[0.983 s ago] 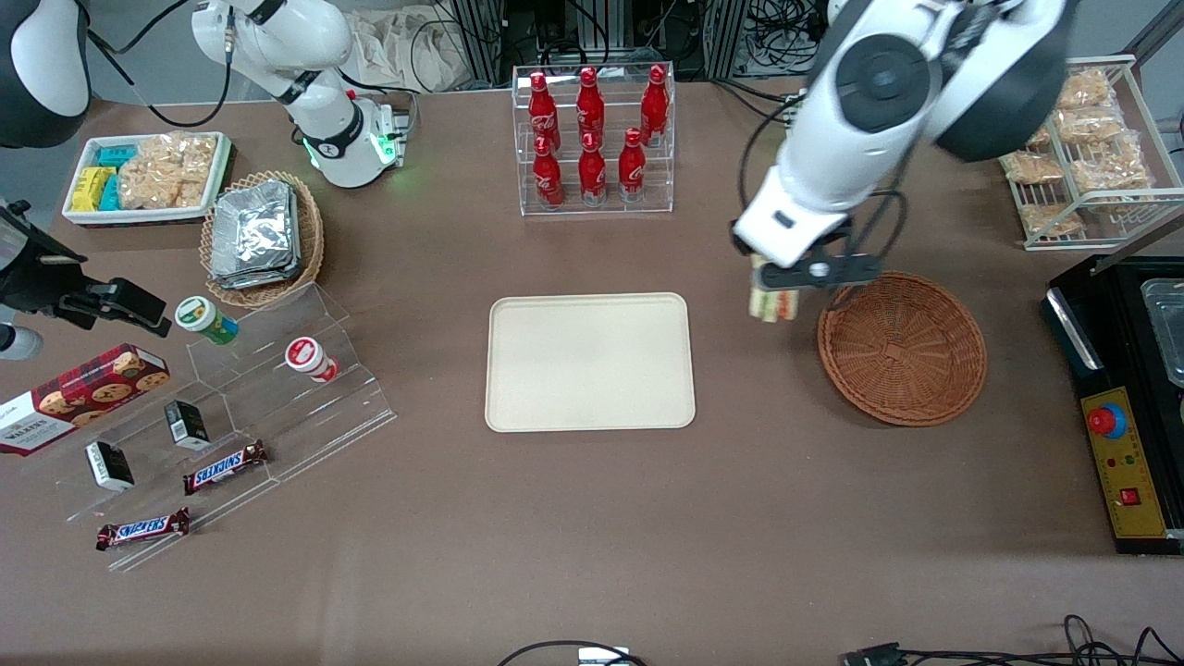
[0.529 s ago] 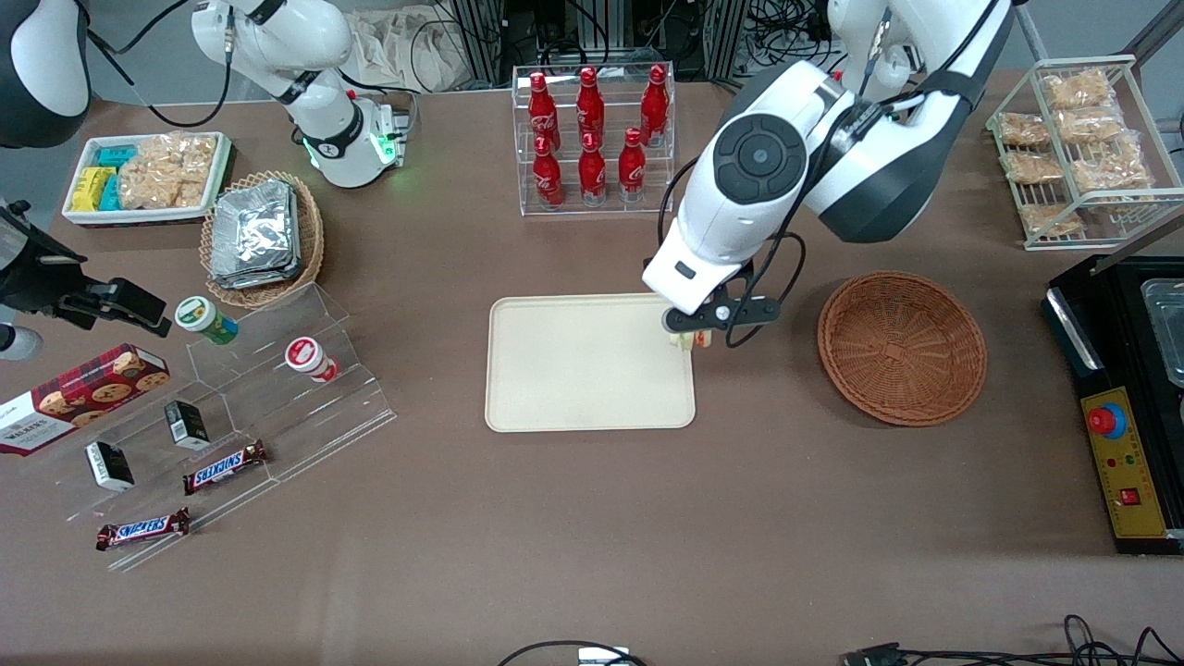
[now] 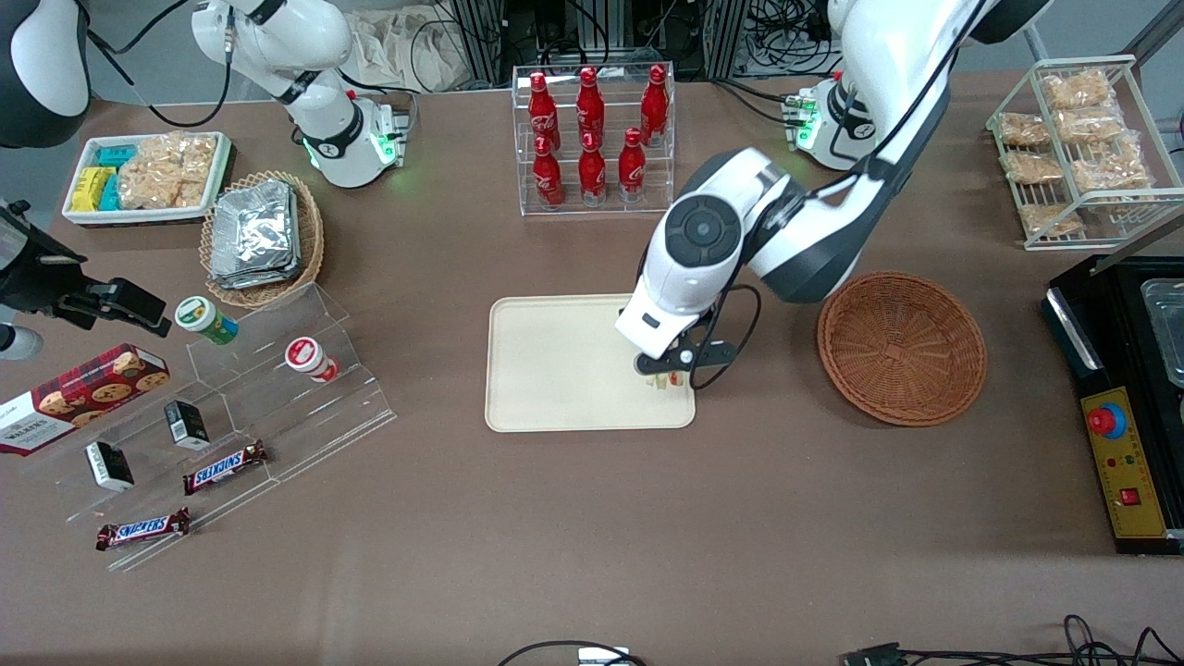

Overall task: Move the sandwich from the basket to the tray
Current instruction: 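Carry the sandwich over to the cream tray with the left gripper, then lower the sandwich onto the tray and open the left gripper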

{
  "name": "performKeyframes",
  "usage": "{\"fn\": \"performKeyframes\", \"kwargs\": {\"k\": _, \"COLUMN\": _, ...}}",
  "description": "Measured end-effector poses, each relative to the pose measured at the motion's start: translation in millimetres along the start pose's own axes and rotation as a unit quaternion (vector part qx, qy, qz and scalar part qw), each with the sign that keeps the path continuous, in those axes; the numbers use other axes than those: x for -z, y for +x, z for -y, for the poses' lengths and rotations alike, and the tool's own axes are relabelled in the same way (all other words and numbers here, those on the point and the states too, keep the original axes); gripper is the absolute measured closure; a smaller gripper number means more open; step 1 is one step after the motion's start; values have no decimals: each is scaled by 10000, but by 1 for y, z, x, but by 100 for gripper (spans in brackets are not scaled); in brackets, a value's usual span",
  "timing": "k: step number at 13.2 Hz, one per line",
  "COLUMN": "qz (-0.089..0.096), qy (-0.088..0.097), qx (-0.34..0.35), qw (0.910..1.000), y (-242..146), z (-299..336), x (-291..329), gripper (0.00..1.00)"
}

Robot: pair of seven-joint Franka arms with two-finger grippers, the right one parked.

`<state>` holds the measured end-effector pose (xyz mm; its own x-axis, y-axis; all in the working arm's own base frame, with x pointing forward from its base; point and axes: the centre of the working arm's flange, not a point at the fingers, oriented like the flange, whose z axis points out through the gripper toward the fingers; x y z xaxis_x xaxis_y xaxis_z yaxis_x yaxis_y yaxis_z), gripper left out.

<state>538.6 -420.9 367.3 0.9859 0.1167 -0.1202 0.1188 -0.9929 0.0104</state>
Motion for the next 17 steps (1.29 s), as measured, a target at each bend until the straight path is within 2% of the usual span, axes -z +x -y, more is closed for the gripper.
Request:
{"fn": "performKeyframes", "kwargs": {"k": 1, "qz": -46, "qy": 121, "qx": -21, "qw": 9999, "y": 6, "z": 0, "x": -25, "gripper": 83}}
{"fn": "performKeyframes", "kwargs": {"k": 3, "qz": -93, "qy": 198, "qx": -13, "qw": 9998, "y": 14, "z": -1, "x": -73, "gripper": 83}}
{"fn": "performKeyframes", "kwargs": {"k": 6, "qz": -80, "qy": 83, "qx": -81, "qw": 9999, "y": 9, "z": -4, "x": -123, "gripper": 83}}
{"fn": "performKeyframes", "kwargs": {"k": 8, "qz": -56, "qy": 39, "qx": -81, "qw": 9999, "y": 1, "z": -4, "x": -138, "gripper": 83}}
{"fn": "performKeyframes", "kwargs": {"k": 14, "qz": -13, "qy": 115, "qx": -102, "qw": 9999, "y": -5, "z": -2, "x": -148, "gripper": 78}}
{"fn": "performKeyframes", "kwargs": {"k": 15, "qz": -14, "qy": 118, "qx": -81, "qw": 9999, "y": -5, "z": -1, "x": -148, "gripper": 74}}
{"fn": "performKeyframes", "kwargs": {"k": 17, "qz": -18, "qy": 119, "qx": 8, "qw": 9999, "y": -4, "z": 0, "x": -148, "gripper": 54}}
